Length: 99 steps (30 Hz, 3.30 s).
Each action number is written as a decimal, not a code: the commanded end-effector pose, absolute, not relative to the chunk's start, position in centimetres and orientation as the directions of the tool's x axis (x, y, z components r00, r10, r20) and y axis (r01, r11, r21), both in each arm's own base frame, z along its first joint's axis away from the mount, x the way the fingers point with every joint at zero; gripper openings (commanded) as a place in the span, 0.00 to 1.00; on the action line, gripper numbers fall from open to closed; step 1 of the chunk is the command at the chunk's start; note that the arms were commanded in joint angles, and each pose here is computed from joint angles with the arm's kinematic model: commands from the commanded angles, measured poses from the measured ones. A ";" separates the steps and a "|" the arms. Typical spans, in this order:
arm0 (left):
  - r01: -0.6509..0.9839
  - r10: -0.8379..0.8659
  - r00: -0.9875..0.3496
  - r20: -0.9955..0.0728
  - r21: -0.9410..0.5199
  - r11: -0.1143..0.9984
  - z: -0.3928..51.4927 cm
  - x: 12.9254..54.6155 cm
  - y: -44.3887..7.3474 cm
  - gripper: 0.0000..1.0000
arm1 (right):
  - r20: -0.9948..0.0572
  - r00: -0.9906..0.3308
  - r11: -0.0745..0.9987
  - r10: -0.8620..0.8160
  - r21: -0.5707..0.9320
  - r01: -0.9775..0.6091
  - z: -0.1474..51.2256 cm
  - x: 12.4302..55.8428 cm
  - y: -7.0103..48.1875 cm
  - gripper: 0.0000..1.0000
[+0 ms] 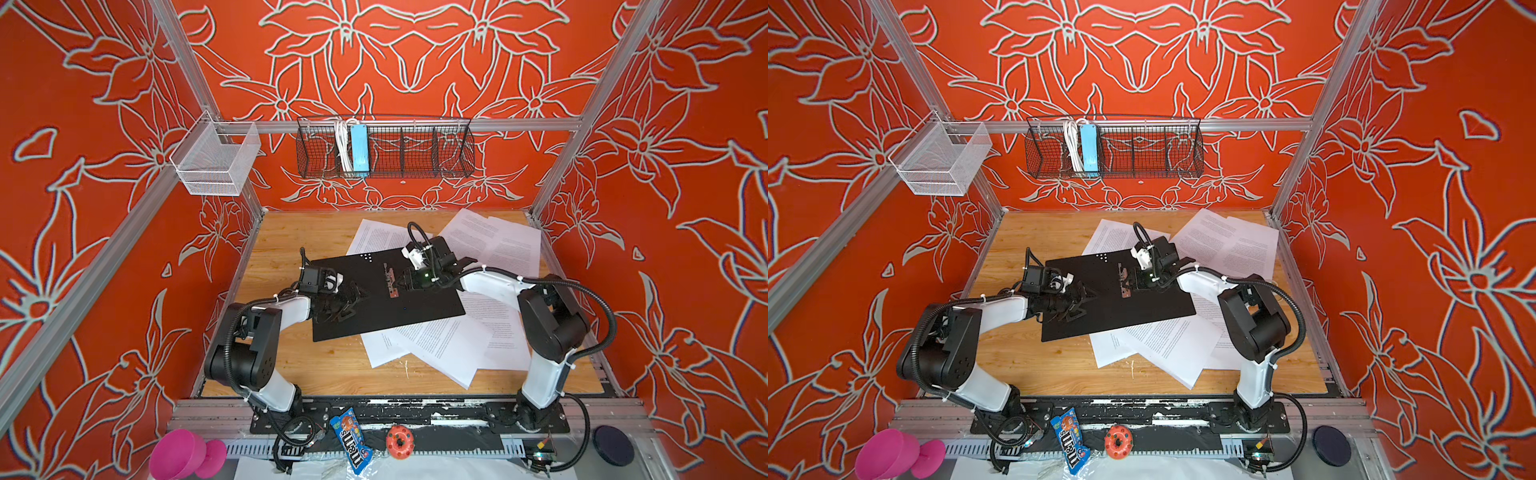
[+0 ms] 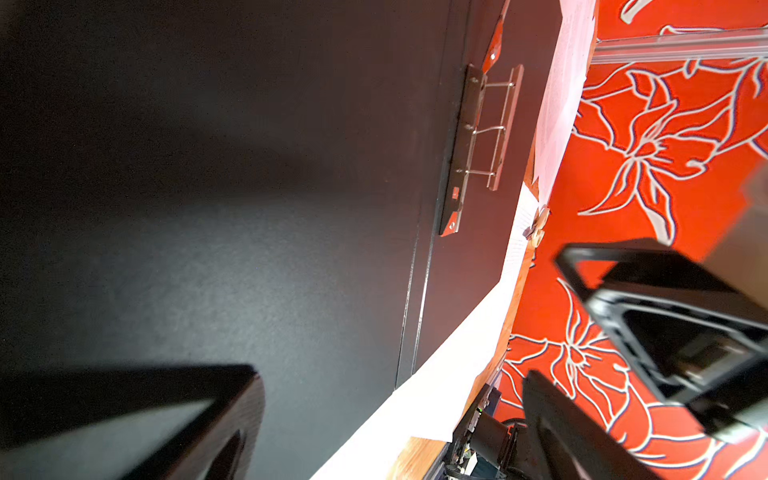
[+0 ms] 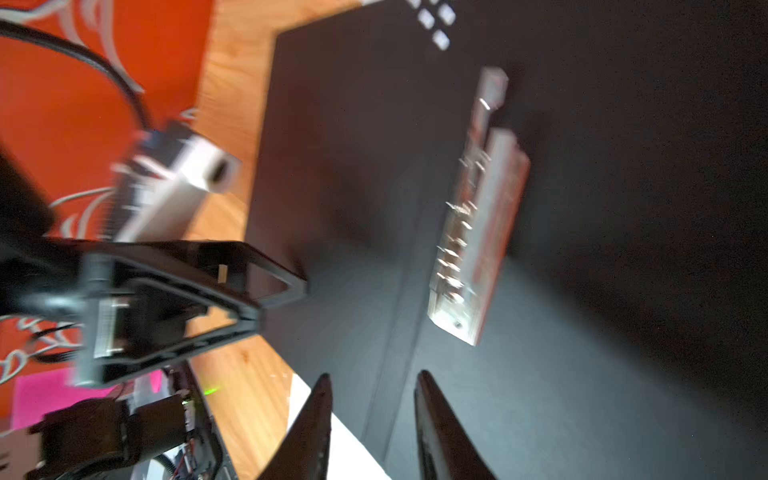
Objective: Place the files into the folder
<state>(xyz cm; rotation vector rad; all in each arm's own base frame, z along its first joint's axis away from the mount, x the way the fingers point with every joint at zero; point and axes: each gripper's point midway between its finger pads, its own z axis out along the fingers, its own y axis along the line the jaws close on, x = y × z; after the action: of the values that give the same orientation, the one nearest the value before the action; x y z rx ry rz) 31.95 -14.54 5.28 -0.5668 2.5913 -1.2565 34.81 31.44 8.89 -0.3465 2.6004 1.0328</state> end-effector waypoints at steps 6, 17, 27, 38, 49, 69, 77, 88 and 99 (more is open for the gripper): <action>-0.227 -0.364 -0.927 -0.086 -0.644 0.731 6.8 31.1 -14.1 0.97 | -0.385 -0.919 0.816 -0.078 0.506 -0.281 7.5 34.6 28.3 0.33; -0.044 -0.130 -0.961 -0.243 -0.328 0.944 10.2 35.4 -19.9 0.98 | -0.480 -0.876 0.919 0.039 0.362 -0.158 9.2 33.9 20.7 0.95; -0.084 -0.133 -0.963 -0.232 -0.208 0.974 8.2 39.6 -24.7 0.68 | -0.546 -0.831 0.927 0.108 0.358 -0.115 11.0 31.4 16.1 0.98; -0.156 -0.188 -0.960 -0.208 -0.161 0.975 5.8 42.1 -25.6 0.49 | -0.547 -0.827 0.906 0.129 0.404 -0.126 11.2 31.1 16.1 0.98; -0.190 -0.213 -0.955 -0.206 -0.123 0.974 5.1 42.3 -25.0 0.42 | -0.541 -0.830 0.896 0.137 0.426 -0.129 11.3 31.1 16.3 0.98; -0.202 -0.214 -0.954 -0.210 -0.077 0.976 3.8 43.1 -24.7 0.25 | -0.534 -0.834 0.889 0.143 0.439 -0.128 11.3 31.0 16.4 0.98; -0.187 -0.176 -0.941 -0.289 0.008 0.982 6.5 44.0 -23.0 0.07 | -0.531 -0.835 0.893 0.143 0.432 -0.122 11.1 31.0 16.2 0.98; -0.196 -0.169 -0.926 -0.337 0.047 0.979 11.8 42.5 -16.9 0.05 | -0.545 -0.827 0.892 0.140 0.431 -0.133 11.6 30.9 16.2 0.98; -0.227 -0.203 -0.939 -0.278 0.056 0.972 10.4 37.8 -9.4 0.05 | -0.522 -0.837 0.901 0.164 0.425 -0.088 10.5 31.2 15.8 0.98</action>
<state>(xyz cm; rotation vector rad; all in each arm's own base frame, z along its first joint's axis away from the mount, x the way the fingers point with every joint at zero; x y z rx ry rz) 38.64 -10.34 10.71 -0.3491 2.8412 0.1121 31.20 16.35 11.48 0.0106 2.4738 0.6157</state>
